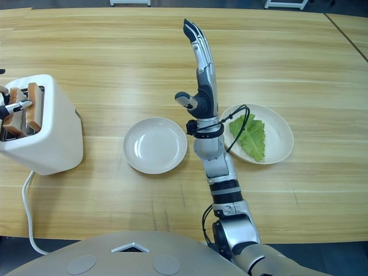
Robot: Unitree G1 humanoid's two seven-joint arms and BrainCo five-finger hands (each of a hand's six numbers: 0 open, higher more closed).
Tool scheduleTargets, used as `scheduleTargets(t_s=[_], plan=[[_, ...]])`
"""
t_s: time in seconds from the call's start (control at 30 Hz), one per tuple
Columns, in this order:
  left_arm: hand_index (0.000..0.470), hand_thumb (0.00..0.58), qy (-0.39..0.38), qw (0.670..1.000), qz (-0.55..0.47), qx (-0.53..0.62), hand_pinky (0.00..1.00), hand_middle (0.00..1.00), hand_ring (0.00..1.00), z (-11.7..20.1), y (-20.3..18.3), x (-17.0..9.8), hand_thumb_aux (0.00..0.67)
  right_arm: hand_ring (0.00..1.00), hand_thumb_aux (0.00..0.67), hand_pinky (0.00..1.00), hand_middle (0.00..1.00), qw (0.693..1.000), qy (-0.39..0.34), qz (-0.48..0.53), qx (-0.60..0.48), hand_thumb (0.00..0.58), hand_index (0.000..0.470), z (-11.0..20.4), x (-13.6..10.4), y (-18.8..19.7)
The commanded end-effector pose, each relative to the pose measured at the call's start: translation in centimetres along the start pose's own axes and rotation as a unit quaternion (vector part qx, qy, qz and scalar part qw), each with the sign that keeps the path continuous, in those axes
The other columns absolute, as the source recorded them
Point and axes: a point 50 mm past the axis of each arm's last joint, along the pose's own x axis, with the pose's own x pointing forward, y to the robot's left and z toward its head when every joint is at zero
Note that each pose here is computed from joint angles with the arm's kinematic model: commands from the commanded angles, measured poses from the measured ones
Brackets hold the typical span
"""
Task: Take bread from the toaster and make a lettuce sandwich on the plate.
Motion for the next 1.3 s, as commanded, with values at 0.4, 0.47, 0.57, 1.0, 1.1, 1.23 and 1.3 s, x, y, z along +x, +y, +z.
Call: scheduleTargets(t_s=[0.4,0.47,0.57,1.0,1.1,1.23,1.3], plan=[[0.000,0.000,0.037,0.998,0.045,-0.036,0.00,0.00,0.00,-1.5,2.4,-1.6,0.000,0.00,0.000,0.00,0.00,1.000,0.002,0.001,-0.005,0.000,0.000,-0.2,0.1,0.2],[0.000,0.000,0.043,0.998,0.034,-0.035,0.00,0.00,0.00,-1.5,2.1,-1.9,0.000,0.00,0.000,0.00,0.00,1.000,0.002,0.002,-0.004,0.000,0.000,-0.3,0.0,0.2],[0.000,0.000,0.058,0.998,-0.022,-0.002,0.00,0.00,0.00,-1.8,1.1,-2.6,0.000,0.00,0.000,0.00,0.00,1.000,0.003,0.001,-0.005,0.000,0.000,-0.3,0.0,0.1],[0.000,0.000,0.060,0.990,-0.124,0.018,0.00,0.00,0.00,-1.7,-1.1,-3.8,0.000,0.00,0.000,0.00,0.00,1.000,0.006,0.002,-0.005,0.000,0.000,-0.5,-0.1,0.1],[0.004,0.009,0.055,0.992,-0.115,0.017,0.00,0.00,0.00,-1.4,-0.8,-3.7,0.005,0.00,0.000,0.00,0.00,1.000,0.008,0.003,-0.005,0.000,0.000,-0.6,-0.2,0.1],[0.241,0.443,0.049,0.994,-0.097,0.015,0.00,0.00,0.00,-1.0,-0.3,-3.4,0.344,0.00,0.000,0.00,0.00,1.000,0.010,0.004,-0.005,0.000,0.000,-0.7,-0.2,0.1],[0.470,0.580,0.047,0.995,-0.082,0.012,0.00,0.00,0.00,-0.9,0.2,-3.3,0.670,0.00,0.000,0.00,0.00,1.000,0.010,0.005,-0.006,0.000,0.000,-0.7,-0.2,0.2]])
